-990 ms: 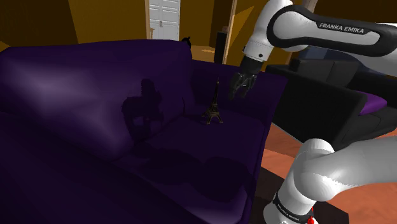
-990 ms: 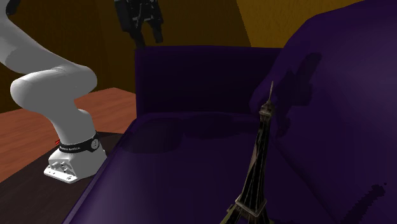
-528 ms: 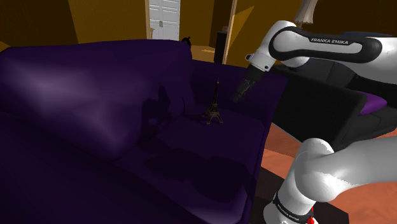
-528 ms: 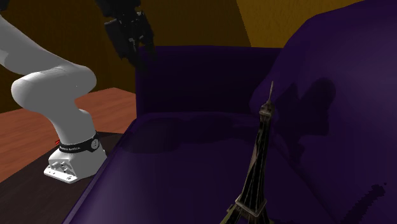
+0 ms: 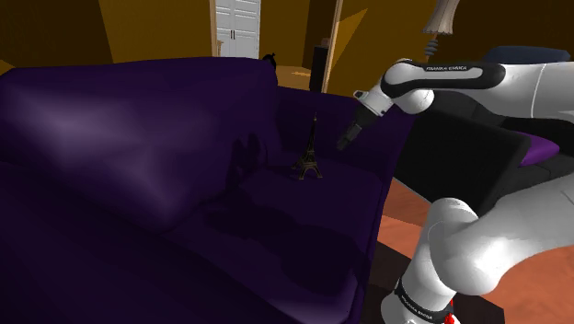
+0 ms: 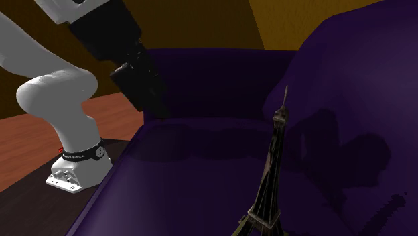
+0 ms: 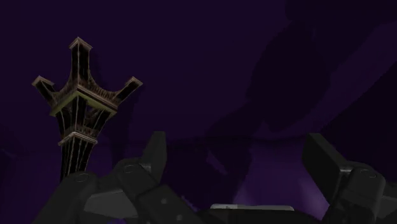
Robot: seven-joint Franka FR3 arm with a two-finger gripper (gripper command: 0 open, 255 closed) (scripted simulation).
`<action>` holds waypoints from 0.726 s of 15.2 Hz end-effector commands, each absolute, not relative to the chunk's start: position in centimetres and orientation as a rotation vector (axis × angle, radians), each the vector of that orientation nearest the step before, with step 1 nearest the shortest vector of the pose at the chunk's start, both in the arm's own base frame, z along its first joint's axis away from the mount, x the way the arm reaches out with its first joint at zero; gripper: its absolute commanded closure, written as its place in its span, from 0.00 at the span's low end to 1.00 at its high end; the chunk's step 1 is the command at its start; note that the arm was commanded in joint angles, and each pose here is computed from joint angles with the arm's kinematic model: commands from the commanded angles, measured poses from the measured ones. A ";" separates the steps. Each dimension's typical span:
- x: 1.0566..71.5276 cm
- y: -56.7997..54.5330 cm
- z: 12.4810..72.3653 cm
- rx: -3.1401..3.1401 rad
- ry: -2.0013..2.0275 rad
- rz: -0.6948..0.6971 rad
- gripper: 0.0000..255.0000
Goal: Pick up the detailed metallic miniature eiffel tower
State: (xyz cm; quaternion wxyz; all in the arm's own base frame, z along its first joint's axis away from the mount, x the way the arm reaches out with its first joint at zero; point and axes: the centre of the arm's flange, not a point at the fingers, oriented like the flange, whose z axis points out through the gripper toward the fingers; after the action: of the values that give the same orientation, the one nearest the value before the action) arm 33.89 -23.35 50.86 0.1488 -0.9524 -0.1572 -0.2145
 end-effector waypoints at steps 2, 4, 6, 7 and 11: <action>36.1 -26.8 48.5 -2.669 -0.586 -0.692 0.00; 37.7 -29.0 47.1 -2.617 -0.667 -0.738 0.00; 39.5 -31.0 45.8 -2.563 -0.746 -0.783 0.00; 40.5 -32.0 45.1 -2.535 -0.785 -0.804 0.00; 44.8 -35.5 42.7 -2.415 -0.937 -0.888 0.00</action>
State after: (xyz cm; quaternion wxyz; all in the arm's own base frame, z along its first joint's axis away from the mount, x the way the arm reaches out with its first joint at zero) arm 43.59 -34.72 43.58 0.1964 -0.8732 -0.3193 -0.3115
